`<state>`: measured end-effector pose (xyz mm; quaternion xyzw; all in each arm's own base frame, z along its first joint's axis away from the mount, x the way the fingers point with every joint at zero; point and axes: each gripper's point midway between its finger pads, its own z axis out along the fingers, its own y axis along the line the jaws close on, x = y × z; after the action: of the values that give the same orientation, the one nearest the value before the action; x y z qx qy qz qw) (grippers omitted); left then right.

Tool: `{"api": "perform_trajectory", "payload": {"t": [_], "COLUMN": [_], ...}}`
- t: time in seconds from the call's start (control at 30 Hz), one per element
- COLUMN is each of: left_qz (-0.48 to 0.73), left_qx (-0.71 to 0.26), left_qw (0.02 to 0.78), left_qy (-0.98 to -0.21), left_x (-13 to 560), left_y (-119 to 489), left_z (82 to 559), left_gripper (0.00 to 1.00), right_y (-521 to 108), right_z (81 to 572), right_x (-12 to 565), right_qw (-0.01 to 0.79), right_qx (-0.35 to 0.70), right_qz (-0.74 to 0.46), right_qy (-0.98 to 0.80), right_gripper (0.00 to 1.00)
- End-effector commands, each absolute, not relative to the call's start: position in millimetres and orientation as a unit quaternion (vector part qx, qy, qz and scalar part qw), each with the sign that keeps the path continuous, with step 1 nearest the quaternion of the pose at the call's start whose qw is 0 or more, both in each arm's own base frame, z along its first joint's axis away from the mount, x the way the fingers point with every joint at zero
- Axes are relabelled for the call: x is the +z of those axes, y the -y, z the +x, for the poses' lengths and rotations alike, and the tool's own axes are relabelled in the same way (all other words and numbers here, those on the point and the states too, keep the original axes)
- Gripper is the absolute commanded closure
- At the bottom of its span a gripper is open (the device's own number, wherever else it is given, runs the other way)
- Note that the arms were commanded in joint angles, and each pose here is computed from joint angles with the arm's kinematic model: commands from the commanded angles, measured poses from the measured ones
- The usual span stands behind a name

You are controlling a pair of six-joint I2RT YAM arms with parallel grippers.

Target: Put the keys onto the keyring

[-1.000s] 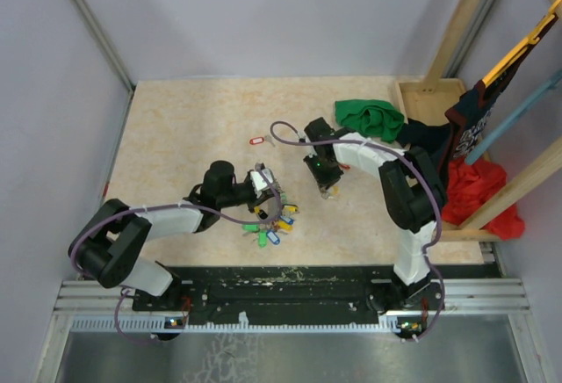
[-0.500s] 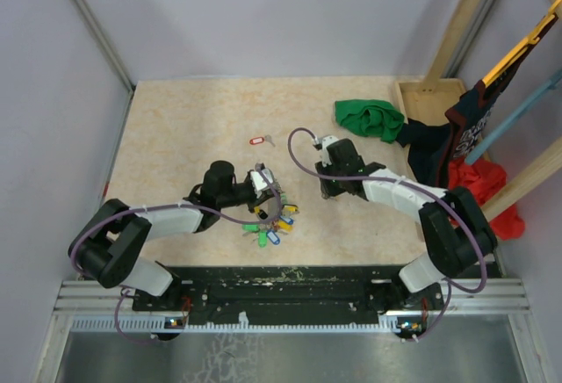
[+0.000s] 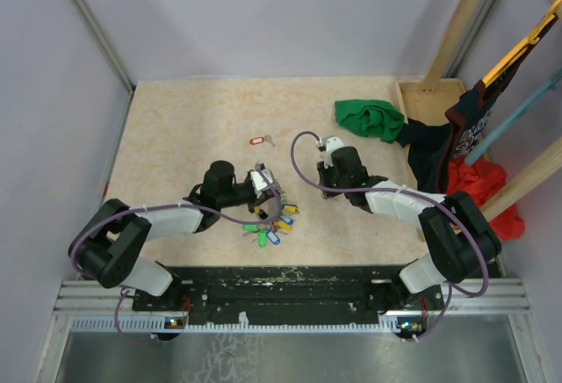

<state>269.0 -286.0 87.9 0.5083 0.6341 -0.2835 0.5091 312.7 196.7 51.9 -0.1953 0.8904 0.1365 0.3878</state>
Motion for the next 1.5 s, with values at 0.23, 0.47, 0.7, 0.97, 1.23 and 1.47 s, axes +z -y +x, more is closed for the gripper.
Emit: {"api": "perform_trajectory", "payload": {"t": [0.23,0.47,0.7,0.97,1.23,1.47], "left_qz": [0.511,0.511,0.511,0.511,0.511,0.511], "left_qx": [-0.294,-0.295,-0.295,-0.295,-0.296,-0.294], "left_qw": [0.518,0.517,0.517,0.516,0.516,0.518], "left_qy": [-0.620,-0.620,-0.621,-0.621,-0.620,-0.619], "left_x": [99,99,99,98,98,100], "left_y": [294,295,294,294,295,294], "left_z": [271,271,271,271,271,271], "left_gripper": [1.00,1.00,1.00,1.00,1.00,1.00], "right_y": [-209,-204,-203,-203,-202,-202], "right_z": [319,315,315,313,313,312], "right_x": [51,44,40,34,32,32], "right_qw": [0.396,0.387,0.381,0.370,0.365,0.358], "right_qx": [0.145,0.135,0.128,0.126,0.118,0.113], "right_qz": [-0.194,-0.192,-0.192,-0.192,-0.191,-0.194], "right_qy": [-0.886,-0.892,-0.895,-0.900,-0.904,-0.906], "right_gripper": [0.80,0.81,0.85,0.86,0.92,1.00]}}
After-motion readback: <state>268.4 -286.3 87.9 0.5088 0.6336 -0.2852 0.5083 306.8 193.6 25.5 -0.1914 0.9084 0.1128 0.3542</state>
